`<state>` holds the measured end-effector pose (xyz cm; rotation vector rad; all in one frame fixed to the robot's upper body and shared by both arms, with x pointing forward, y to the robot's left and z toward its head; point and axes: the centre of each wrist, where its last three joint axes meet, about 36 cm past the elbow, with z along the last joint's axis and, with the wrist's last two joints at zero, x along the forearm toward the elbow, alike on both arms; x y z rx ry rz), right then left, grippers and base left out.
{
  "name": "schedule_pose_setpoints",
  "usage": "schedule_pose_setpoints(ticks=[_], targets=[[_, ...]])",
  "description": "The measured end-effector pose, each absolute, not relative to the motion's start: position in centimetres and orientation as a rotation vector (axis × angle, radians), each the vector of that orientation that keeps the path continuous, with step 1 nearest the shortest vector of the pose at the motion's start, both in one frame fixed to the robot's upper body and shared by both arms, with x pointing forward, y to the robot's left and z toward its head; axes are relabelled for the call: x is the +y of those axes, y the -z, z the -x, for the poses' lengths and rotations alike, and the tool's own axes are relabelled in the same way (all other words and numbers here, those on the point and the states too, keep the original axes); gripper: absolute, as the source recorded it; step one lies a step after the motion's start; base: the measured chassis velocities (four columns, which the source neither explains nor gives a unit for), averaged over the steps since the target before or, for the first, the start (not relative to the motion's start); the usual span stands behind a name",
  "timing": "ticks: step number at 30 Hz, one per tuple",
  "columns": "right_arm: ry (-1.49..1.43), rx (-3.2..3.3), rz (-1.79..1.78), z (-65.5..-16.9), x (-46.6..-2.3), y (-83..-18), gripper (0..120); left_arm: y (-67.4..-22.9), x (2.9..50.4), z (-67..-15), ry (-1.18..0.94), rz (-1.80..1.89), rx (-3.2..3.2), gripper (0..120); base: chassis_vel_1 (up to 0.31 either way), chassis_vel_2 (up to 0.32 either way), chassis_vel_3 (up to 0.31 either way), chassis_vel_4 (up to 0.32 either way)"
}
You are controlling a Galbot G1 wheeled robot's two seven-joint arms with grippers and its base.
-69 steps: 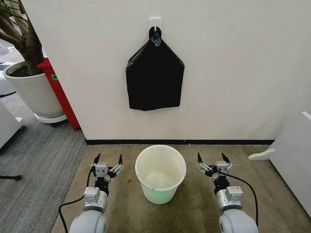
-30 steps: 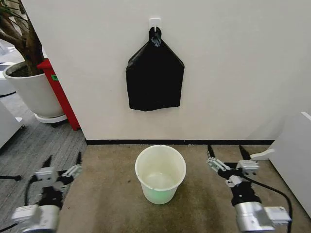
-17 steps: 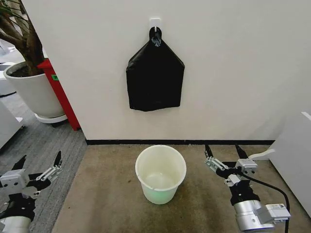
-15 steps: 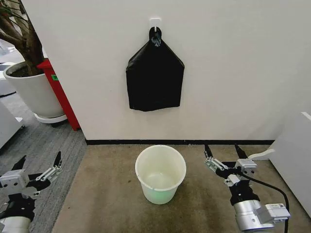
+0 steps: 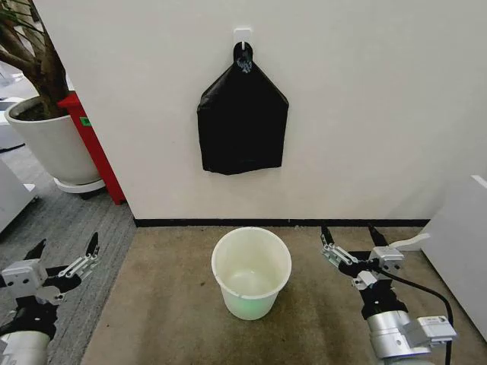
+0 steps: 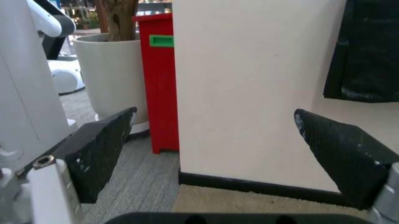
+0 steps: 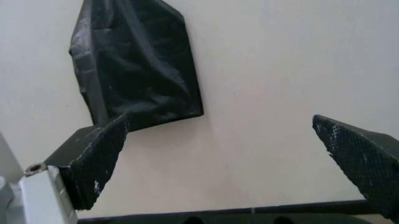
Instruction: Place the garbage bag over the trash bin.
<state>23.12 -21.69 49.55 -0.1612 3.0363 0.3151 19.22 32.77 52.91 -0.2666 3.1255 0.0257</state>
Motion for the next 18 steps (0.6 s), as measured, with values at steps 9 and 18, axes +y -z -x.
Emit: schedule_pose_setpoints(ticks=[9,18], targets=[[-0.513,2.973,0.295,-25.4,-22.0,-50.5,100,-53.1,33.0,-19.5,-0.006,0.165,3.170,100,0.000,0.000,0.000,0.000],[-0.668,2.926,0.364,-28.2,-22.0,-51.7,100,-53.0,33.0,-19.3,0.001,0.123,3.189,100,0.000,0.000,0.000,0.000]])
